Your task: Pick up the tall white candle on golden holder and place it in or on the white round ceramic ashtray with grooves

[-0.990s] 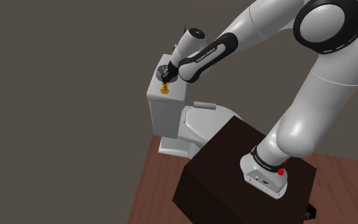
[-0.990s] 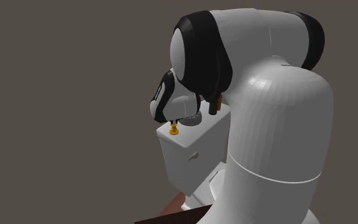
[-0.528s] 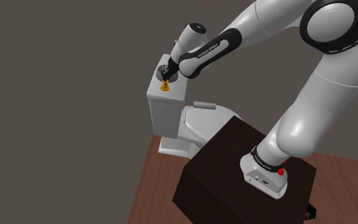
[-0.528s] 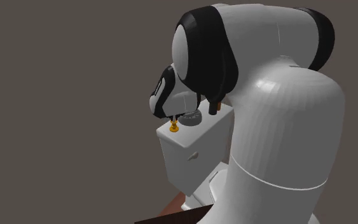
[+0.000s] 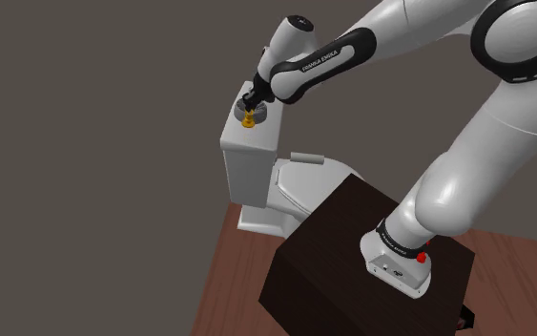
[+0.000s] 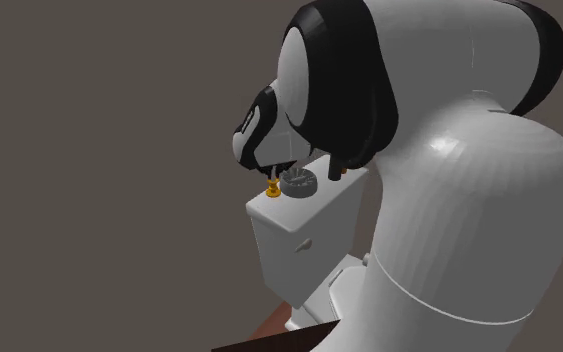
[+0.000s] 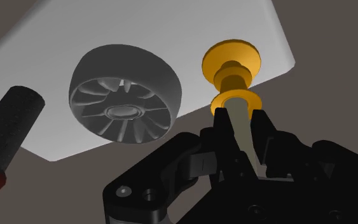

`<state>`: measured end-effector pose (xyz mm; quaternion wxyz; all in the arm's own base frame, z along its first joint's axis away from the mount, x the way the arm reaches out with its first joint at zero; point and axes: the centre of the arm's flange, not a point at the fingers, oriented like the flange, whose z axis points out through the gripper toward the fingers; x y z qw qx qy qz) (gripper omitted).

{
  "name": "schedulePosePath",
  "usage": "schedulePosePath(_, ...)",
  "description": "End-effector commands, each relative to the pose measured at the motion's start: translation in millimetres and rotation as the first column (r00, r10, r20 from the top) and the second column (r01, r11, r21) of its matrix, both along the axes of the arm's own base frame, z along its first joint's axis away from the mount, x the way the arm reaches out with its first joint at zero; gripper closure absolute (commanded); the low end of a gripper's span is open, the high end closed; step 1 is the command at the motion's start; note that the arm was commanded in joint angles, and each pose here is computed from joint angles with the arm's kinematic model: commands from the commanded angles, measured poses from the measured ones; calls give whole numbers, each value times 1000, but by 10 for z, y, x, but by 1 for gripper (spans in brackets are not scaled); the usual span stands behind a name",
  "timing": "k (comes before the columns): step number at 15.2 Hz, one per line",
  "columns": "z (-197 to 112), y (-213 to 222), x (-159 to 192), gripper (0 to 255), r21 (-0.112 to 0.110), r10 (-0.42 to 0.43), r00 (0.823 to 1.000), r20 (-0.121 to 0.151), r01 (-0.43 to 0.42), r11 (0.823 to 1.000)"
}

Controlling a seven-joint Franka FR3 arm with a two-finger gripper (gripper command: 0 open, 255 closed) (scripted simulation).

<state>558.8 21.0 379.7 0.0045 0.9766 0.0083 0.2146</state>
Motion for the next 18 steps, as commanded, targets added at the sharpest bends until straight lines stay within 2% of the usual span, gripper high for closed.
schedulePosePath(1, 106, -7, 1, 255, 0, 0, 1000, -1, 0, 1000)
schedulePosePath(11, 591, -7, 0, 255, 0, 0, 1000, -1, 0, 1000)
schedulePosePath(18, 623, -707, 603, 255, 0, 0, 1000, -1, 0, 1000)
